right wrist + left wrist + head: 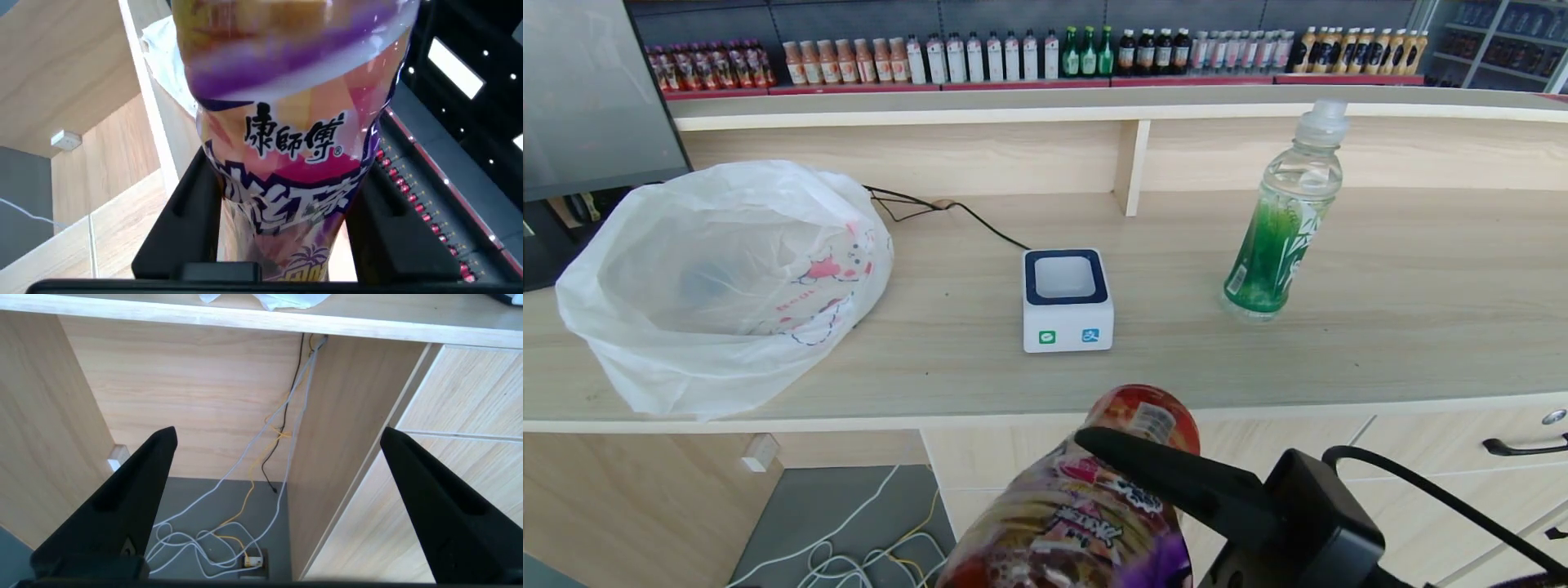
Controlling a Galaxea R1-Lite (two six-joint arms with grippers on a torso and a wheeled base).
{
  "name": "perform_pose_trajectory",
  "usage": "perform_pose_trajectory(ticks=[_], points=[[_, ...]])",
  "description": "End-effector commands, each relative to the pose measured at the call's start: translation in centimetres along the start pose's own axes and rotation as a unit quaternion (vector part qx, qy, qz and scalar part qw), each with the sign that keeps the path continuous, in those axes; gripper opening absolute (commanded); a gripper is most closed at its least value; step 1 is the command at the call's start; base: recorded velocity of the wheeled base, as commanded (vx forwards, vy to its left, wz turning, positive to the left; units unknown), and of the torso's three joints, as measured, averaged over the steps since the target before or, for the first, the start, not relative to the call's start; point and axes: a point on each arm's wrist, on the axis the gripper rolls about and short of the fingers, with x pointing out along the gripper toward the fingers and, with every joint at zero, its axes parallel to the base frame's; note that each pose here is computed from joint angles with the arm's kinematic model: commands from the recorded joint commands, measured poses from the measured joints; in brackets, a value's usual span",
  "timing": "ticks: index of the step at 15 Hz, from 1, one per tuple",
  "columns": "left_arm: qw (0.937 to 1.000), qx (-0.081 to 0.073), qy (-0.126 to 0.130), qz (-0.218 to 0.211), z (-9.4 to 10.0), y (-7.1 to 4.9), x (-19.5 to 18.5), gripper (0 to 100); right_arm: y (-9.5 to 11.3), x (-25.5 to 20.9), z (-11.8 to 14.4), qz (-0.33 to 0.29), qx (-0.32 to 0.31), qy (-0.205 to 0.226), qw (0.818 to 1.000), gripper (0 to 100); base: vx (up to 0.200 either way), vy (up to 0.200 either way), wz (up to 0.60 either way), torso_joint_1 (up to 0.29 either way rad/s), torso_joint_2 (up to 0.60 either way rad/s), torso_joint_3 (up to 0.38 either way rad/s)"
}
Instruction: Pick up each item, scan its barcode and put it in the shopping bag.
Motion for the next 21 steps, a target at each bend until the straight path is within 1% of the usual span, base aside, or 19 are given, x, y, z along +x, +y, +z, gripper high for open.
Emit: perform_pose_trajectory(ticks=[1,2,3,6,8,9,12,14,15,16,17,20,21], points=[[1.0,0.0,0.0,0.0,0.0,0.0,0.0,100,-0.7,0.2,-0.9,-0.015,0.014,0.018,1.0,0,0.0,0.0,0.0,0.0,0.0,0.0],[1.0,0.0,0.0,0.0,0.0,0.0,0.0,100,-1.4,0.2,-1.3,-0.03,0.034,0.023,0.999,0,0.0,0.0,0.0,0.0,0.0,0.0],[1.0,0.0,0.0,0.0,0.0,0.0,0.0,100,-1.6,0.2,-1.4,-0.036,0.067,0.024,0.997,0,0.0,0.0,0.0,0.0,0.0,0.0],[1.0,0.0,0.0,0.0,0.0,0.0,0.0,100,-2.1,0.3,-2.3,-0.048,0.138,0.033,0.989,0,0.0,0.0,0.0,0.0,0.0,0.0],[1.0,0.0,0.0,0.0,0.0,0.0,0.0,100,-2.0,0.4,-2.4,-0.052,0.197,0.036,0.978,0,0.0,0.0,0.0,0.0,0.0,0.0],[1.0,0.0,0.0,0.0,0.0,0.0,0.0,100,-2.3,0.9,-2.3,-0.072,0.239,0.04,0.968,0,0.0,0.0,0.0,0.0,0.0,0.0],[1.0,0.0,0.0,0.0,0.0,0.0,0.0,100,-3.8,2.3,-2.1,-0.138,0.303,0.046,0.942,0,0.0,0.0,0.0,0.0,0.0,0.0],[1.0,0.0,0.0,0.0,0.0,0.0,0.0,100,-4.2,2.4,-3.0,-0.19,0.369,0.081,0.906,0,0.0,0.0,0.0,0.0,0.0,0.0],[1.0,0.0,0.0,0.0,0.0,0.0,0.0,100,-4.6,2.4,-4.2,-0.21,0.378,0.093,0.897,0,0.0,0.0,0.0,0.0,0.0,0.0],[1.0,0.0,0.0,0.0,0.0,0.0,0.0,100,-5.0,2.2,-4.9,-0.219,0.39,0.093,0.89,0,0.0,0.0,0.0,0.0,0.0,0.0],[1.0,0.0,0.0,0.0,0.0,0.0,0.0,100,-5.5,2.2,-5.6,-0.237,0.404,0.095,0.878,0,0.0,0.0,0.0,0.0,0.0,0.0],[1.0,0.0,0.0,0.0,0.0,0.0,0.0,100,-7.1,1.4,-9.4,-0.294,0.4,0.129,0.858,0,0.0,0.0,0.0,0.0,0.0,0.0],[1.0,0.0,0.0,0.0,0.0,0.0,0.0,100,-7.6,1.4,-10.0,-0.306,0.397,0.132,0.855,0,0.0,0.0,0.0,0.0,0.0,0.0]])
